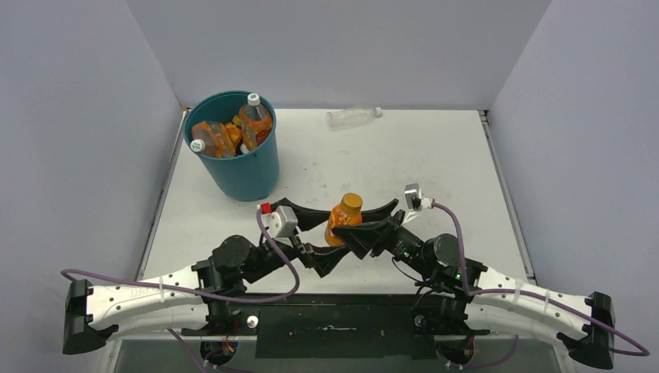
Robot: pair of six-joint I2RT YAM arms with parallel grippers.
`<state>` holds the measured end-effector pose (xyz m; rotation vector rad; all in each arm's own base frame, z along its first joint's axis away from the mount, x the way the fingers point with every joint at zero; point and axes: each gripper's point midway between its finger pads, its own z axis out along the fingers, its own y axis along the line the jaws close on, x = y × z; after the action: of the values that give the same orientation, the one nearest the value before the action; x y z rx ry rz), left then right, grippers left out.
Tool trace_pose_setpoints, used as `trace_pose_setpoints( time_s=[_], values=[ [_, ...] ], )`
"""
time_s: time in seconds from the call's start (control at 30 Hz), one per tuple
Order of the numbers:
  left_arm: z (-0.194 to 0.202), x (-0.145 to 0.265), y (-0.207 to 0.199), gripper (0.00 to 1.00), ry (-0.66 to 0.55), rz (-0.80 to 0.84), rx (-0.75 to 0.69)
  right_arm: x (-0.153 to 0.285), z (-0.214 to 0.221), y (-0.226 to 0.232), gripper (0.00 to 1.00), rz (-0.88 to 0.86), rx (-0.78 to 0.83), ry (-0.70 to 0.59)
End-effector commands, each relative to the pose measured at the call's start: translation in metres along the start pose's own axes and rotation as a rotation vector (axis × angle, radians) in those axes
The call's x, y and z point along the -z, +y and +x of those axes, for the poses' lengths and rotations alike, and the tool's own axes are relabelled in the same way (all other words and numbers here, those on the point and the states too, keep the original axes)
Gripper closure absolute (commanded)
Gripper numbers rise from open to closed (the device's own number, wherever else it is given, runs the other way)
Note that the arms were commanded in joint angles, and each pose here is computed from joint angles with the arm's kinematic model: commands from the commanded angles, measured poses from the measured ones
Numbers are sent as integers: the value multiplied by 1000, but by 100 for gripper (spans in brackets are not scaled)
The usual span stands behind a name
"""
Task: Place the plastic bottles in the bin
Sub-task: Place the plastic bottle in the trash bin.
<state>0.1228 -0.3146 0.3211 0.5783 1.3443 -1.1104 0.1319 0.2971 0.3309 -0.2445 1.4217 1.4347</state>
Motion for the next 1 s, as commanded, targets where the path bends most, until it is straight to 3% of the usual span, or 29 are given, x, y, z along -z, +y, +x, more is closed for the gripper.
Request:
trace_pose_setpoints(
  time_s=[0.0,0.13,0.3,0.43,0.57,0.73,0.97],
  values=[
    [-51,18,-14,4,-158,65,33,13,-18,-4,76,47,99,-29],
    [-71,47,7,4,-218,-30,27,28,-25,-9,79,92,260,34],
    [-128,65,24,4,-340,-156,91,42,4,-13,79,42,419,239],
    [-125,28,14,4,-179,-178,78,46,17,-10,79,-5,414,276],
    [-100,-11,-11,4,-16,-90,56,45,24,-13,78,-9,410,289],
    [-80,-27,-27,4,32,1,48,44,17,-10,79,-17,393,237],
    [-54,-35,-26,0,103,-1,34,44,12,-18,79,27,375,191]
  ],
)
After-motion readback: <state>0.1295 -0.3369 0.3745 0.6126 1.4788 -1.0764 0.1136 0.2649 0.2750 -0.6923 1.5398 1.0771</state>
